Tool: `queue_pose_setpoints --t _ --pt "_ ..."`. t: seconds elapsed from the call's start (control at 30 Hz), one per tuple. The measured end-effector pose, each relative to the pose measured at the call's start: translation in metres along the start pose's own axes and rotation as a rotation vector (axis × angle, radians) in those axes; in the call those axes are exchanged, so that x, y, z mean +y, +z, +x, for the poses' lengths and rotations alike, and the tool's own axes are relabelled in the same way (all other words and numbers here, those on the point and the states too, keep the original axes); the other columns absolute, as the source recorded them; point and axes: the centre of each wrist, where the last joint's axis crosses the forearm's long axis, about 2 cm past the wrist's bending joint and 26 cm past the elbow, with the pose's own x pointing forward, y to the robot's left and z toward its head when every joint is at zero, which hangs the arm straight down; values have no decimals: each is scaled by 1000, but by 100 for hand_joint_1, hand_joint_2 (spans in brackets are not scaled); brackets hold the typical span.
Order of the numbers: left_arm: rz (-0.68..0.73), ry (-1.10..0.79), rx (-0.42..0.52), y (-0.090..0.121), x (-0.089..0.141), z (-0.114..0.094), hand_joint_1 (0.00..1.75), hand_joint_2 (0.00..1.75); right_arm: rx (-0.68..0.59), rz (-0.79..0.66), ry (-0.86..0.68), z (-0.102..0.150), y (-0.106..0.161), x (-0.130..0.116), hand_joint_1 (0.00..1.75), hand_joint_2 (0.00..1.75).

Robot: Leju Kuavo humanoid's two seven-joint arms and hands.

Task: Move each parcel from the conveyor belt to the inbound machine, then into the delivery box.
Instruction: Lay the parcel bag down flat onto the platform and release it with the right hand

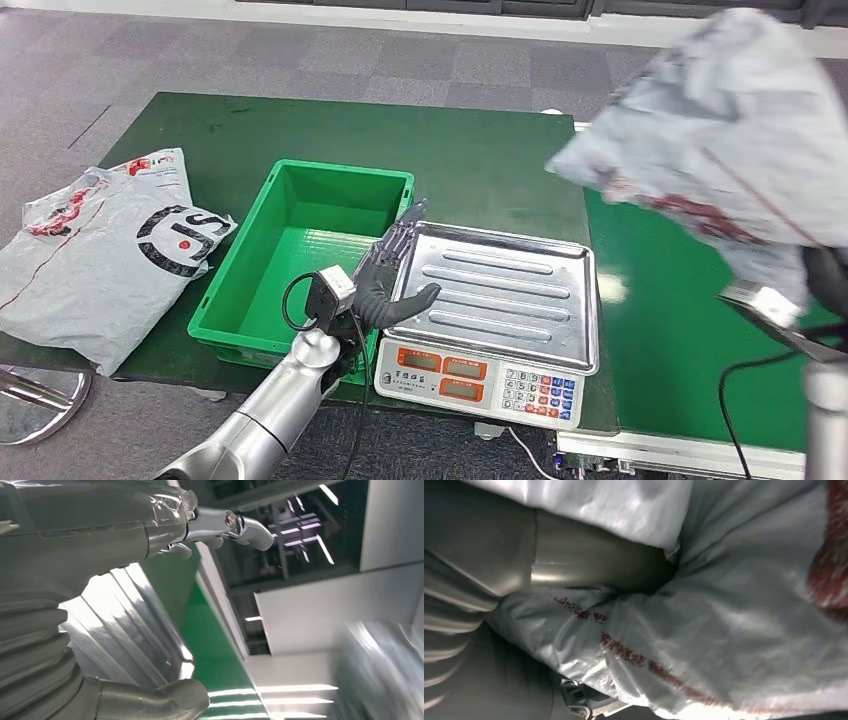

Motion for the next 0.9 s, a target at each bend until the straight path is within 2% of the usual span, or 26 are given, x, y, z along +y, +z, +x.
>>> queue_pose_setpoints --t 0.07,0.17,0.27,0.3,0.33,0.4,0.43,0.47,0.5,0.57,0.73,0.9 --pt "-2 1 -10 -2 -1 2 0 175 -30 5 -35 16 -15 17 175 175" --pt "-3 -2 -15 -3 -1 3 0 175 -18 -6 -94 29 -23 30 175 175" --pt "6 -15 -18 -2 1 4 0 175 67 44 -178 33 -19 40 175 175" --pt "16 -28 -21 -2 1 4 0 175 155 136 -242 35 -14 51 175 175" --pt "27 -40 -25 -1 2 5 0 175 267 293 -322 38 -4 64 175 175" --pt "40 -55 -34 -1 2 7 0 175 462 759 -467 46 24 91 175 175" --pt "41 -55 -36 0 2 7 0 175 495 994 -529 50 40 100 175 175" --pt "42 -56 -35 1 2 7 0 175 492 1170 -594 53 53 106 175 175" --pt "44 -58 -33 2 3 7 0 175 474 1276 -657 54 62 109 175 175" --pt "50 -63 -28 5 3 6 0 175 447 1321 -727 53 67 113 175 175" --pt "72 -76 -25 10 3 5 0 175 464 1349 -769 49 69 116 175 175" --pt "110 -79 -32 15 2 6 0 175 498 1395 -732 43 66 116 175 175"
